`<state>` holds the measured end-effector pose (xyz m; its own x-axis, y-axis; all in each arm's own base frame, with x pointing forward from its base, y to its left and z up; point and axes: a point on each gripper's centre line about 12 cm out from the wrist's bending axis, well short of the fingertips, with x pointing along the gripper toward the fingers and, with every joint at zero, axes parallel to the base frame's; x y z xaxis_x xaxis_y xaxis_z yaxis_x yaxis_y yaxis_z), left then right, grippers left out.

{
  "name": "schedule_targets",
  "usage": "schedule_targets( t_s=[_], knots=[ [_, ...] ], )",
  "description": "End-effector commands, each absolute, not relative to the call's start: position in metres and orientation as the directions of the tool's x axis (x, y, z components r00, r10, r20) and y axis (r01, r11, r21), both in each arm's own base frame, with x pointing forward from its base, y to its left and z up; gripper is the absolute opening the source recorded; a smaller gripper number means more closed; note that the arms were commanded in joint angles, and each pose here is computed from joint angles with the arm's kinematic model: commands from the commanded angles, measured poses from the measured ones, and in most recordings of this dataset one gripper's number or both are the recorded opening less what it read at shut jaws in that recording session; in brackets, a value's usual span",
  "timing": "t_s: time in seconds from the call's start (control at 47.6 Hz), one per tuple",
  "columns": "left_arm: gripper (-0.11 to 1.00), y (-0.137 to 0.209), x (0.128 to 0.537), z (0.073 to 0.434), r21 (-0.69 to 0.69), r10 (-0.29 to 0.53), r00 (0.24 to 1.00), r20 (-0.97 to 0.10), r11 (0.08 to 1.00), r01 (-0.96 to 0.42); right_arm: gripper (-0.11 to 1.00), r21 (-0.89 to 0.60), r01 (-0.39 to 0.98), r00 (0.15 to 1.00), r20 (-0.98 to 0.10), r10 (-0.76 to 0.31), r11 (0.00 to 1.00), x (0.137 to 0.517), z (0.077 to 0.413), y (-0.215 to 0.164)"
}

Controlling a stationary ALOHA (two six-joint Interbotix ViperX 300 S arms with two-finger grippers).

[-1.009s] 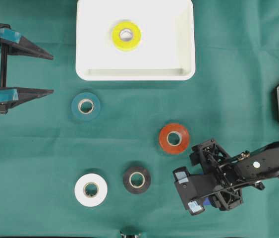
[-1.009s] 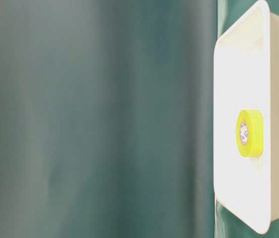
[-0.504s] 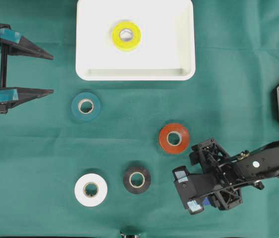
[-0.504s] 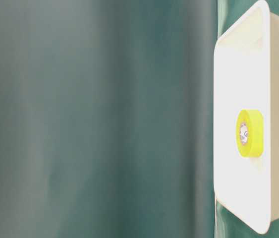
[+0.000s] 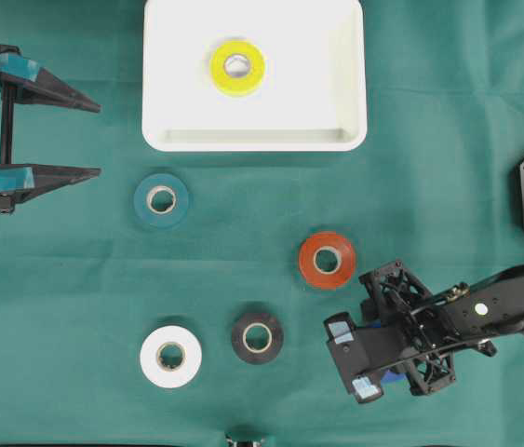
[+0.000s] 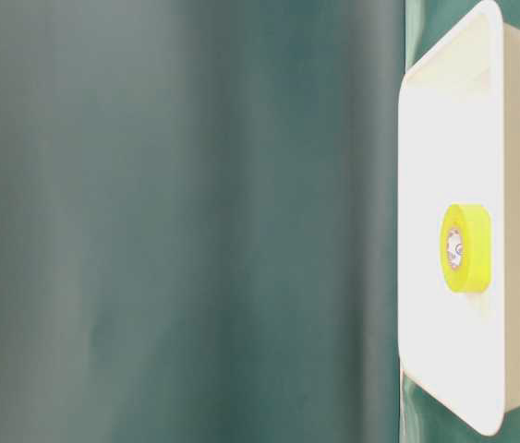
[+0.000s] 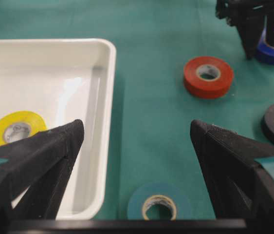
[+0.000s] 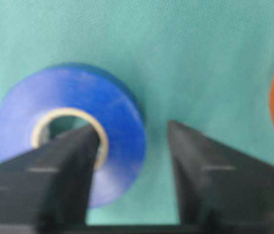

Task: Pick up the tape from a random location and place it into the white case.
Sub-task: 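Position the right gripper above the blue roll's hole and lower, then close the right gripper on the blue roll's inner rim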

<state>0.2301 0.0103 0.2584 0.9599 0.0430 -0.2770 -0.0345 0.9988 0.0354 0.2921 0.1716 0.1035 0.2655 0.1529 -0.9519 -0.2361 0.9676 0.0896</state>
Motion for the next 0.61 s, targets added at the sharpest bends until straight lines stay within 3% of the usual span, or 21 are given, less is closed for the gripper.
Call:
schedule_targets(
  t_s=[0.0, 0.378, 0.588],
  knots=[
    [0.98, 0.011, 0.232, 0.265, 0.034, 0.045, 0.965, -0.258, 0.999, -0.037, 0.32, 0.098, -0.238, 0.296, -0.940, 0.168, 0.966, 0.299, 0.112, 0.174],
    [0.98, 0.010, 0.233, 0.265, 0.034, 0.043, 0.965, -0.258, 0.999, -0.036, 0.29, 0.102, -0.236, 0.303, -0.937, 0.173, 0.966, 0.301, 0.115, 0.176],
    [0.98, 0.011, 0.233, 0.266, 0.034, 0.045, 0.966, -0.256, 0.999, -0.037, 0.29, 0.103, -0.234, 0.301, -0.938, 0.172, 0.967, 0.304, 0.133, 0.178]
  ],
)
